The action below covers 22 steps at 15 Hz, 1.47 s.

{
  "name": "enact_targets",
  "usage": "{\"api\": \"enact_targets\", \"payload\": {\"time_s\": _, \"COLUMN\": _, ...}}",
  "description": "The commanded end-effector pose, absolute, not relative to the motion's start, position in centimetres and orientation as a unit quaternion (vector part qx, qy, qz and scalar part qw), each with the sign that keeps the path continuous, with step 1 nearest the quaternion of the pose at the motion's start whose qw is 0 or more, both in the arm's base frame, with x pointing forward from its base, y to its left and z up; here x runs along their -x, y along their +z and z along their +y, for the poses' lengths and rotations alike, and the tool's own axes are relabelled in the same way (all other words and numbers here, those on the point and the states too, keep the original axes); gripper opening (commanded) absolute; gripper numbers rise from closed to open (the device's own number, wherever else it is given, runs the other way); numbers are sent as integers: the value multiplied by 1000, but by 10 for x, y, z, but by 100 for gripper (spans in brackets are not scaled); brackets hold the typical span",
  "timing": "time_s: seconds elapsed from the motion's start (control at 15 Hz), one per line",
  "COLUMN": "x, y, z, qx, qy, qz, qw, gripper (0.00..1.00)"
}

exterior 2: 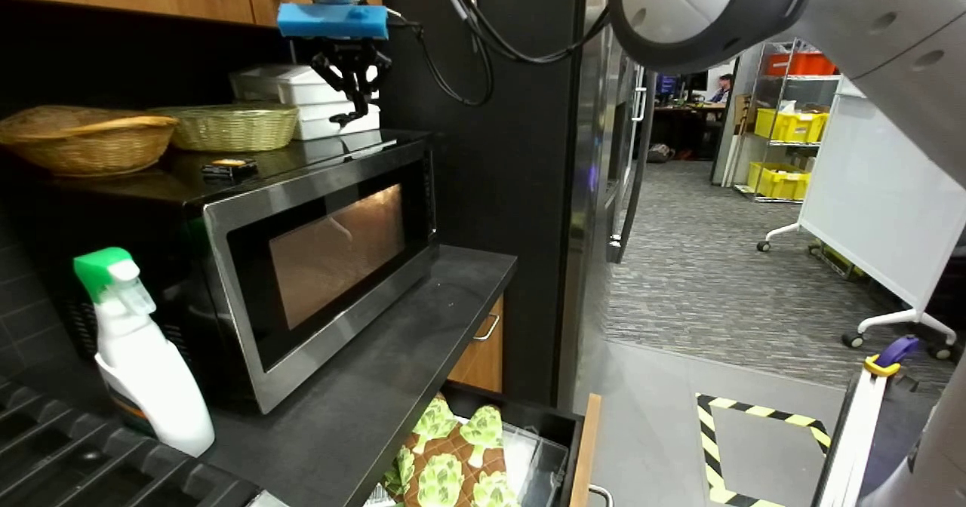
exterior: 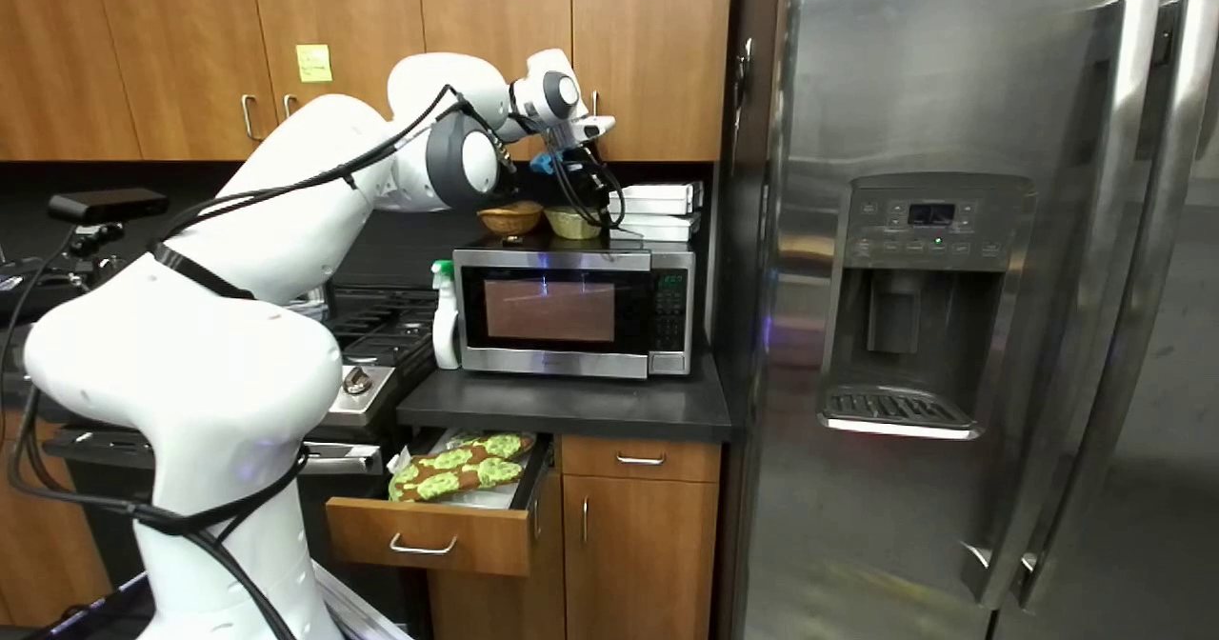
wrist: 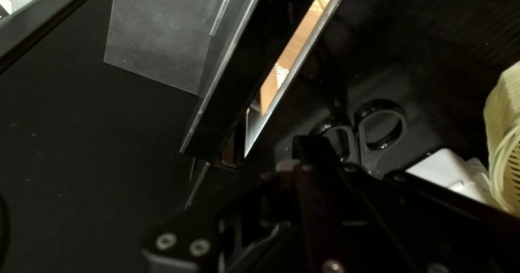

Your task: Put the scissors in the open drawer

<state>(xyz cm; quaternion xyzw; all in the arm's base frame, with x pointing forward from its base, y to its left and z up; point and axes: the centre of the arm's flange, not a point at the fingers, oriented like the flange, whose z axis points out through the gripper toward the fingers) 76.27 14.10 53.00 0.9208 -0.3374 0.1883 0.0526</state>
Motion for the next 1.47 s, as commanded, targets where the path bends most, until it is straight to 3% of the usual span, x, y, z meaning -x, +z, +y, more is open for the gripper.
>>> {"api": "enact_targets", "payload": {"time_s": 0.0, "x": -749, "y": 544, "z": 128, "qx": -918, "qy": 198, "qz": -340, "qw": 50, "gripper": 2}}
{"api": "enact_targets", "payload": {"time_s": 1.4, "x": -726, "y": 592, "z": 82, "qx": -896, "qy": 246, "qz": -369, "qw": 15, "gripper": 2}}
